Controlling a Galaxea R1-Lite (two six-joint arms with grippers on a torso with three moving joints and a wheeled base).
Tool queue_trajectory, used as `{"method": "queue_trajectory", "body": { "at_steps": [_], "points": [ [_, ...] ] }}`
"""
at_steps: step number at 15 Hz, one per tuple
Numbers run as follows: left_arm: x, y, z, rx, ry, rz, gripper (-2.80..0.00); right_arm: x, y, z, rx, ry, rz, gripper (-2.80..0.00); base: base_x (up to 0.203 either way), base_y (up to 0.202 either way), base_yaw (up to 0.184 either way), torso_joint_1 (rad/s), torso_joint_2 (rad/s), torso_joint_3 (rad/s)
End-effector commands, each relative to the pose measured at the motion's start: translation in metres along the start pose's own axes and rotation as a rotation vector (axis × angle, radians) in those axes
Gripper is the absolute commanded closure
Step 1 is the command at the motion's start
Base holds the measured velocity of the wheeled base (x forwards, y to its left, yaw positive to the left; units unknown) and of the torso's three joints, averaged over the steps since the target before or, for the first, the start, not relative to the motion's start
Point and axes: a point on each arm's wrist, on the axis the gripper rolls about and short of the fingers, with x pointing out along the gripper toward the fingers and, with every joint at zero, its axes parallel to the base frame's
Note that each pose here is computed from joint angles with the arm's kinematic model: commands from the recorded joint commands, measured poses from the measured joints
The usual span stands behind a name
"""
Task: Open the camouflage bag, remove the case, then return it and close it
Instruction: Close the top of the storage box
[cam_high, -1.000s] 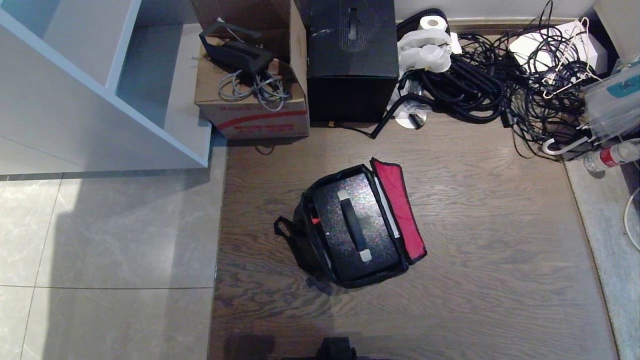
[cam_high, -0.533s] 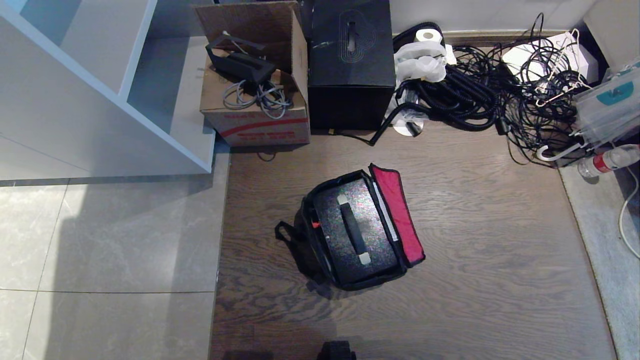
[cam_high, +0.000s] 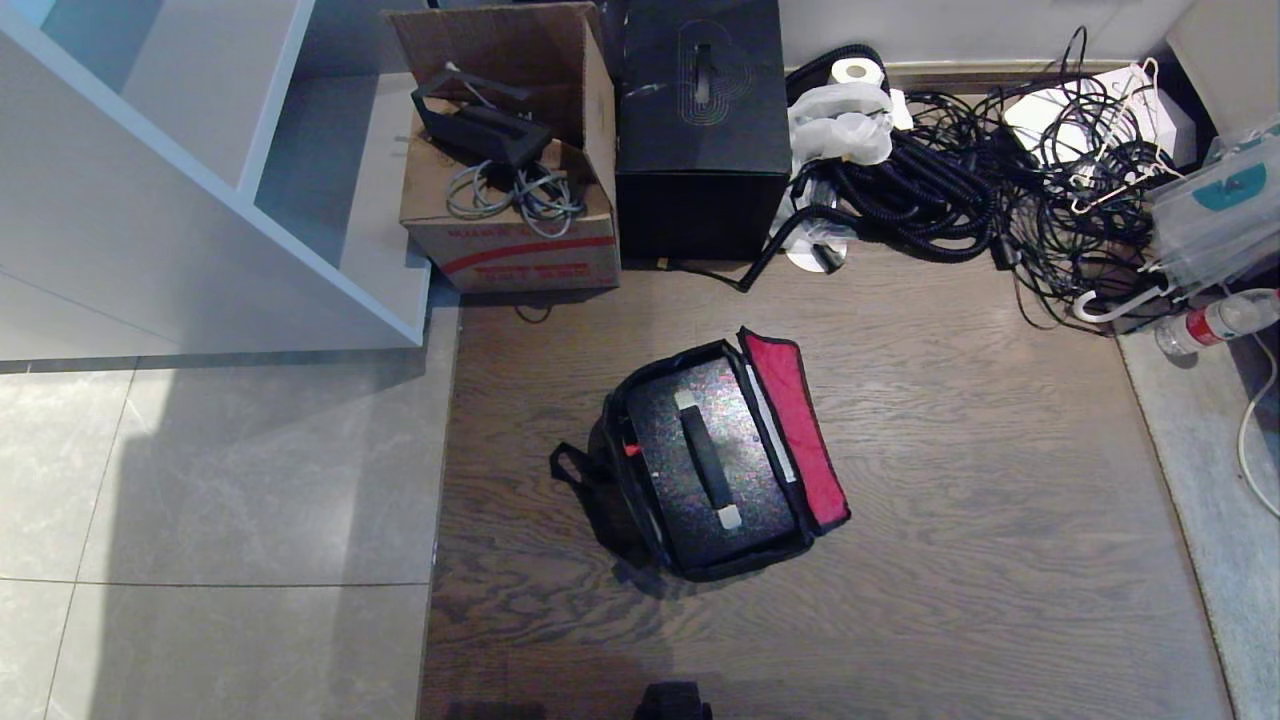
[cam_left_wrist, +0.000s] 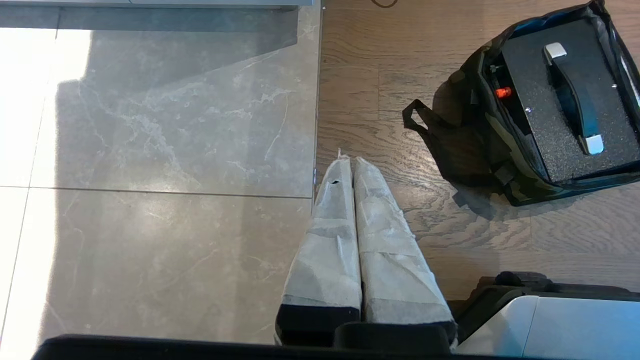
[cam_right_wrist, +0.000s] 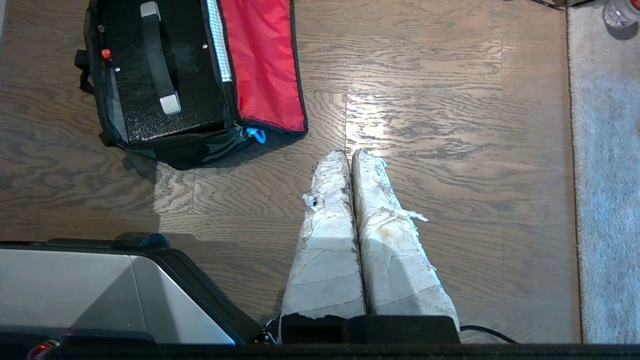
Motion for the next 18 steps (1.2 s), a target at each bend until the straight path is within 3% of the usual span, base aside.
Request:
{"method": "queue_trajectory", "body": {
  "at_steps": [1,4,8,18],
  "points": [
    [0.0,0.0,0.0003,-0.001,-0.003,0.0,0.0,0.0003,0.0,0.0001,-0.001,0.004,0.002,0.0,0.0,0.0,0.0,0.0,0.0,0.0],
    [0.0,0.0,0.0005,-0.013,-0.005,0.0,0.0,0.0003,0.0,0.0001,-0.001,0.004,0.001,0.0,0.0,0.0,0.0,0.0,0.0,0.0],
    [0.0,0.0,0.0005,-0.012,-0.005,0.0,0.0,0.0003,0.0,0.0001,-0.001,0.004,0.001,0.0,0.133,0.0,0.0,0.001,0.0,0.003],
    [0.0,0.0,0.0005,-0.012,-0.005,0.0,0.0,0.0004,-0.0001,0.0005,-0.015,-0.001,0.0,0.0,0.0,0.0,0.0,0.0,0.0,0.0]
  ]
}}
